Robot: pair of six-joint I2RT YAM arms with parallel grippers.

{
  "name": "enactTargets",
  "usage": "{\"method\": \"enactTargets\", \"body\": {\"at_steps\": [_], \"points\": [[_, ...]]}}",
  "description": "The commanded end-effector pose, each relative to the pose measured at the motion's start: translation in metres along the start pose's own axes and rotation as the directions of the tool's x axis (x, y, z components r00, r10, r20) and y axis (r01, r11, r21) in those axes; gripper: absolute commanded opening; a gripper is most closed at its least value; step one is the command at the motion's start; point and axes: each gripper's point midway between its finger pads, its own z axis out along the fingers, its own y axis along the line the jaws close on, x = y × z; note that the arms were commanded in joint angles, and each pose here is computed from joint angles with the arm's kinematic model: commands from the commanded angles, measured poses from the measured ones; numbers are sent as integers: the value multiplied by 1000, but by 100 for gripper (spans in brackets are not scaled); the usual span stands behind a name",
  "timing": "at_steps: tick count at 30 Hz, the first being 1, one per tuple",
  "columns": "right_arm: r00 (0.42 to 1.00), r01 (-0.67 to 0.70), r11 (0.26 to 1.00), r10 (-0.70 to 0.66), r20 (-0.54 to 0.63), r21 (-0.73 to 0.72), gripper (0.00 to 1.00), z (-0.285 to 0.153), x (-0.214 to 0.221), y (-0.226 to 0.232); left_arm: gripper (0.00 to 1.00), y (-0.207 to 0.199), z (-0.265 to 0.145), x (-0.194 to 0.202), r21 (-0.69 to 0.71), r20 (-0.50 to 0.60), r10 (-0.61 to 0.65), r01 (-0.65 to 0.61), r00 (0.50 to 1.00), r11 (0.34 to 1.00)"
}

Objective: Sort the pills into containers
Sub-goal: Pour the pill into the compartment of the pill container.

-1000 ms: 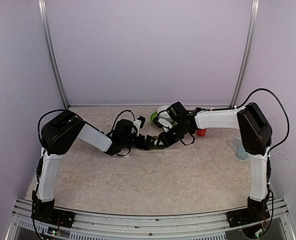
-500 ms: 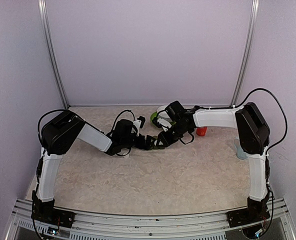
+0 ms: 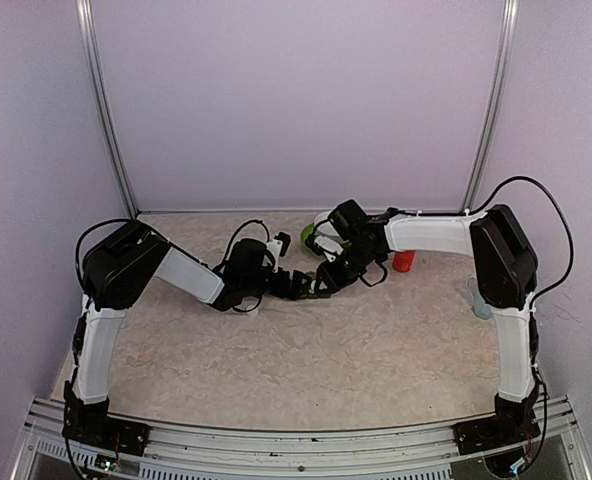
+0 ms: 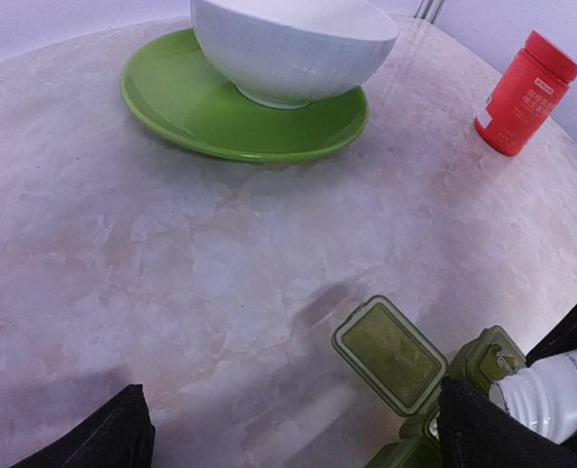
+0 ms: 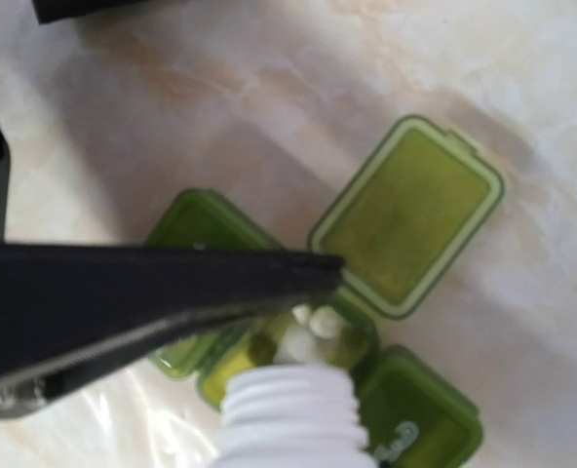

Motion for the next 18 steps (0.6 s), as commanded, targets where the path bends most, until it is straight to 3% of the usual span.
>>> {"method": "enactTargets", "body": {"at_steps": [1,18], "points": [[1000,8,1000,-8,-29,21,20,4,1,2,99,6,1,1,-9,13,1,-1,1000,1000],[1000,14,1000,-14,-24,17,20,7,1,5,99,5,1,2,-11,14,4,-3,1000,1000]]}}
